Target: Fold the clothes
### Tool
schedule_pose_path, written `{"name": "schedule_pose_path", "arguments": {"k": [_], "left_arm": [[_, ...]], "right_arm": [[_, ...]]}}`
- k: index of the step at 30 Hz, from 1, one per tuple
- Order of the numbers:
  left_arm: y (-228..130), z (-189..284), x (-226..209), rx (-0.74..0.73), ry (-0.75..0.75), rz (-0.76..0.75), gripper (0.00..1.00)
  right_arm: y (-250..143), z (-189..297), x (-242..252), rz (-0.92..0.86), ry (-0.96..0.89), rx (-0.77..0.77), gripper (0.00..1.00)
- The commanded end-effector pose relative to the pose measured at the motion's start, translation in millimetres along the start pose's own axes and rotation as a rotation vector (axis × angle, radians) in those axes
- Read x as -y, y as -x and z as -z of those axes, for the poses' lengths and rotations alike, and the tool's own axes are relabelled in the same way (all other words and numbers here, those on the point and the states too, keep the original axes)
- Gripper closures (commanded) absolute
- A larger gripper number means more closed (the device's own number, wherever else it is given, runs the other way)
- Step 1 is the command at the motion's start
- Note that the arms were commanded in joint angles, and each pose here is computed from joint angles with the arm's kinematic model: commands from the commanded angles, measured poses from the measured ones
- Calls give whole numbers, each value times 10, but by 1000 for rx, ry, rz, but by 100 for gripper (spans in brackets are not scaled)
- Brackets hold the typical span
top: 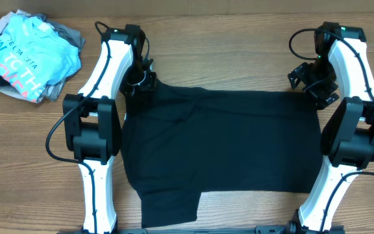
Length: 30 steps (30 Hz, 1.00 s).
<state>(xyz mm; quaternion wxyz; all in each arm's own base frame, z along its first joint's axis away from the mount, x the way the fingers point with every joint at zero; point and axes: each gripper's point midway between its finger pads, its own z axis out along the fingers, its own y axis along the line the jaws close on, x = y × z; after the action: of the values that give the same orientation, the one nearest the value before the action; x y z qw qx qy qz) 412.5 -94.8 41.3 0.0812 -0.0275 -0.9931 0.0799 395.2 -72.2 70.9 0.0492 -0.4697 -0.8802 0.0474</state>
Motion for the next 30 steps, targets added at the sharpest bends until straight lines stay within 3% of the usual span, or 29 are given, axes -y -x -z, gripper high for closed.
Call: {"name": "schedule_pose_path", "arguments": {"k": [1,9,16,21,24,30], "left_arm": [[-92,194,-28,16,40,81,96],[-398,584,-2,8,51,118,96],[-631,630,-4,-73,57,131,96],[-740,642,171,-126,-44,112,96],[-753,642,95,-128,-1,108,86],[-743,658,-103,-117,77,182,85]], "right_arm": [[-27,108,0,11,20,13,0],[-27,108,0,11,20,13,0],[-45,108,-6,37,24,4,0],[-45,107,-4,37,23,4,0],[-51,107,1,38,21,2,0],[-72,107,13,59,17,-7,0]]}}
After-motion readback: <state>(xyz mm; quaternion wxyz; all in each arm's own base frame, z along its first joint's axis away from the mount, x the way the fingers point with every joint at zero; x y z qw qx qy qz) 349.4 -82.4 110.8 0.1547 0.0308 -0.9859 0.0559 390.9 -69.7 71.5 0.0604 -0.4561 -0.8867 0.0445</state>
